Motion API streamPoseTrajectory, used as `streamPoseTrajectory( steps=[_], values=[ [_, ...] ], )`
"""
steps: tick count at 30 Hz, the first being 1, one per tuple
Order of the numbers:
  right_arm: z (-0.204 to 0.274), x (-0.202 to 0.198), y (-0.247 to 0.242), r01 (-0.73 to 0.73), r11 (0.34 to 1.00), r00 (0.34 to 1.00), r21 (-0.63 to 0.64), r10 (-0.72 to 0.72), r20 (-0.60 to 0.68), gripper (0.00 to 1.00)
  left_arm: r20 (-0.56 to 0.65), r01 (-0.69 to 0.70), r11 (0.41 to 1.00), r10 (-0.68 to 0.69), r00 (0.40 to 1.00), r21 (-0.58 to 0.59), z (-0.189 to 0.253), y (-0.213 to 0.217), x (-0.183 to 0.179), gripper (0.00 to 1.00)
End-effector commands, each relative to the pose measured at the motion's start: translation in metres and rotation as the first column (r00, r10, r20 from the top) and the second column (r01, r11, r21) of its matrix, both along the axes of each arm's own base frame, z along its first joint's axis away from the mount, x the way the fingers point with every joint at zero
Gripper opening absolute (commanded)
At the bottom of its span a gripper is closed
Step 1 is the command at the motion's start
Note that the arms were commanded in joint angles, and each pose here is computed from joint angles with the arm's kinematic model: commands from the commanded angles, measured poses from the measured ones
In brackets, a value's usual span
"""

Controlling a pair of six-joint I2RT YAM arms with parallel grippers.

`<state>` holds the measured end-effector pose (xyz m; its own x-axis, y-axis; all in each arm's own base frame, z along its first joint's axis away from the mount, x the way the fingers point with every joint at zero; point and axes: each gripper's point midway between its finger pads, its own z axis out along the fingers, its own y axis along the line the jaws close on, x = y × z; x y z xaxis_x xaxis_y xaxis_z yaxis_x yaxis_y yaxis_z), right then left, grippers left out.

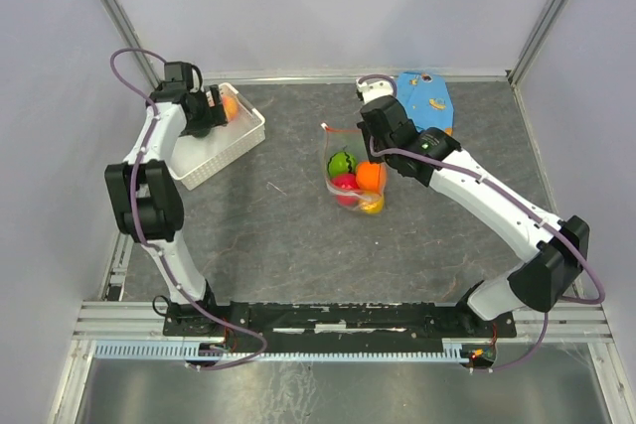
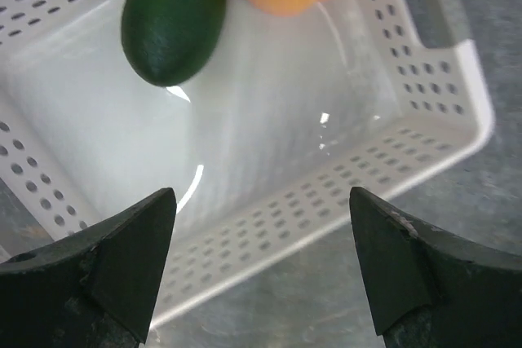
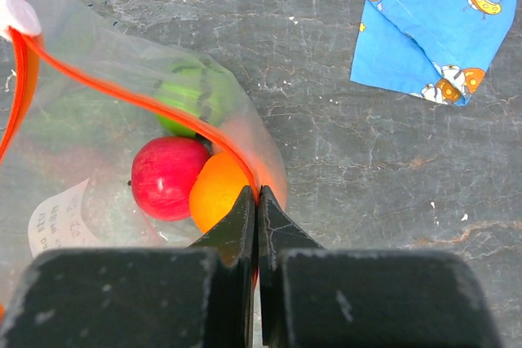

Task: Place the food in the zip-top bag and seal the zipper
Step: Pick up the fake fruit from the bin.

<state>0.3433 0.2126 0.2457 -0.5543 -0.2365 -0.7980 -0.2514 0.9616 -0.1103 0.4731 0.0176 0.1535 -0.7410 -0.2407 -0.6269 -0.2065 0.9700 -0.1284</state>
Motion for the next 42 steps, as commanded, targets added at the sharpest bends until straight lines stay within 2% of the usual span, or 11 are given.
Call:
streamPoseTrajectory(
  steps=[1,6,13,22,28,31,34,37,42],
  values=[
    [0.019,0.001,0.003,-0.023,0.998,0.998,0.062,0.019,0.06,0.01,0.087,0.066,0.989,-0.078,0.993,0.135,0.016,0.035,0.038,0.93],
    [0.017,0.001,0.001,-0.014,0.998,0.998,0.062,0.011,0.061,0.02,0.064,0.093,0.978,-0.107,0.992,0.187,-0.001,0.053,0.065,0.93],
    [0.014,0.0,-0.002,-0.004,0.999,0.999,0.049,0.002,0.049,0.01,0.007,0.112,0.978,-0.114,0.993,0.174,-0.043,0.063,0.087,0.92],
    [0.009,-0.003,-0.01,0.032,0.999,0.999,0.025,-0.033,0.028,0.02,-0.04,0.131,0.983,-0.127,0.991,0.13,-0.087,0.059,0.103,0.84],
    [0.005,-0.008,-0.018,0.05,0.999,0.998,0.01,-0.05,0.023,0.02,-0.04,0.133,0.985,-0.129,0.991,0.113,-0.098,0.057,0.106,0.77],
    [0.004,-0.009,-0.02,0.057,0.998,0.998,0.015,-0.058,0.025,0.02,-0.04,0.126,0.987,-0.123,0.992,0.098,-0.102,0.056,0.107,0.68],
    [0.003,-0.01,-0.021,0.057,0.998,0.998,0.018,-0.058,0.029,0.02,-0.032,0.124,0.989,-0.122,0.992,0.084,-0.095,0.053,0.104,0.51],
    [0.004,-0.008,-0.021,0.057,0.998,0.998,0.01,-0.058,0.035,0.02,0.0,0.102,0.991,-0.103,0.995,0.085,-0.069,0.052,0.096,0.44],
    [0.01,-0.005,-0.022,0.055,0.998,0.996,0.009,-0.056,0.062,0.02,0.091,0.045,0.998,-0.049,0.995,0.054,-0.027,0.046,0.074,0.38]
  ],
)
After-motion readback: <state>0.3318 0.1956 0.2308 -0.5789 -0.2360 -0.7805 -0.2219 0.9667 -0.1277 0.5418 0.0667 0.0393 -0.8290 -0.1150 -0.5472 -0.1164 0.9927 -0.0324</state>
